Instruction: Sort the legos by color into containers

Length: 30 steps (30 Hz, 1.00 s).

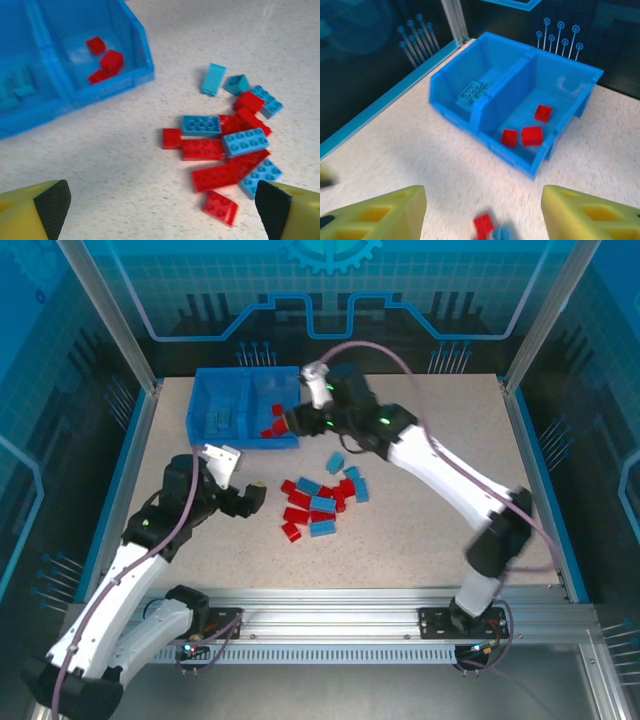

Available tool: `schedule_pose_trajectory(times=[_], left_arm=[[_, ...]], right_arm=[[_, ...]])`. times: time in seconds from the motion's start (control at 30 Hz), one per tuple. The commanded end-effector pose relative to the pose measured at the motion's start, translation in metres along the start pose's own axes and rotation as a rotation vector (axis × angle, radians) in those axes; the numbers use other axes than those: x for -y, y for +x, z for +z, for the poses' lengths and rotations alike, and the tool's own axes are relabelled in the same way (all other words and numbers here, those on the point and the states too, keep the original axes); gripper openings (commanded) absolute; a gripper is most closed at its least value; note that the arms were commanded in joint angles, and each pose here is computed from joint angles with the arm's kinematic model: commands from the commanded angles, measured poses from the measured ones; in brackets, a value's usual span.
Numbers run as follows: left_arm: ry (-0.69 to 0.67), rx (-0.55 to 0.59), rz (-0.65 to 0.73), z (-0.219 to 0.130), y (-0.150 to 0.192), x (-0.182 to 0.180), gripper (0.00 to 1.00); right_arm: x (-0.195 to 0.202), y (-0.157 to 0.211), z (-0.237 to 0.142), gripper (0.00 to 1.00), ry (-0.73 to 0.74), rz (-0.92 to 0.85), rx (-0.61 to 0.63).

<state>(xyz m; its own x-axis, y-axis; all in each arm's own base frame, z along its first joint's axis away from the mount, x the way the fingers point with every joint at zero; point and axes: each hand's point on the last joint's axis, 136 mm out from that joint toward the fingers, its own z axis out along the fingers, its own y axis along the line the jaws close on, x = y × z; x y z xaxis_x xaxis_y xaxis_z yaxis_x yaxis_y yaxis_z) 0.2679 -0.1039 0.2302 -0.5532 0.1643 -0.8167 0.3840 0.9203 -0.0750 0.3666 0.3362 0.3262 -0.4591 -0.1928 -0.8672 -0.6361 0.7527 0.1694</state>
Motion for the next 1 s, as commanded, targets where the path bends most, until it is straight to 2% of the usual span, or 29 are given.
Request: schedule_pose_trajectory(times=[0.0,0.13,0.2,0.27,0.33,0.37,0.47,0.6,0.73,0.97], left_arm=[[0.165,-0.023,-0.220,0.002,-0.021,0.029,0.99],[0.229,-0.045,-0.274,0.033,-0.026,0.059,0.99],[0.265,-0.060,-0.215,0.052,-0.027,0.077,0.99],[0.287,-0.091,-0.138,0.072,-0.029,0.091,0.99],[0.257,-0.144,-0.074,0.098,-0.026,0.091,0.99],[0.223,-0.190,-0.052,0.116,-0.021,0.087,0.99],[0.184,-0.268,0.014,0.161,-0.015,0.084,0.99],[0.188,-0.285,0.061,0.211,-0.013,0.087,0.99],[0.183,-0.299,0.076,0.246,-0.016,0.089,0.98],[0.148,-0.319,0.089,0.294,-0.008,0.085,0.82]], right_arm=[[0.004,0.043,-0.028,0.69,-0.042,0.023,-0.038],[0.026,0.090,-0.071,0.76,0.054,0.070,-0.066],[0.034,0.109,-0.086,0.80,0.087,0.093,-0.073],[0.038,0.125,-0.099,0.89,0.100,0.109,-0.073],[0.040,0.137,-0.110,0.98,0.101,0.125,-0.068],[0.040,0.142,-0.113,1.00,0.099,0.137,-0.070],[0.044,0.155,-0.122,1.00,0.109,0.175,-0.097],[0.047,0.168,-0.125,1.00,0.127,0.211,-0.124],[0.053,0.173,-0.129,1.00,0.162,0.228,-0.128],[0.056,0.171,-0.140,1.00,0.180,0.242,-0.096]])
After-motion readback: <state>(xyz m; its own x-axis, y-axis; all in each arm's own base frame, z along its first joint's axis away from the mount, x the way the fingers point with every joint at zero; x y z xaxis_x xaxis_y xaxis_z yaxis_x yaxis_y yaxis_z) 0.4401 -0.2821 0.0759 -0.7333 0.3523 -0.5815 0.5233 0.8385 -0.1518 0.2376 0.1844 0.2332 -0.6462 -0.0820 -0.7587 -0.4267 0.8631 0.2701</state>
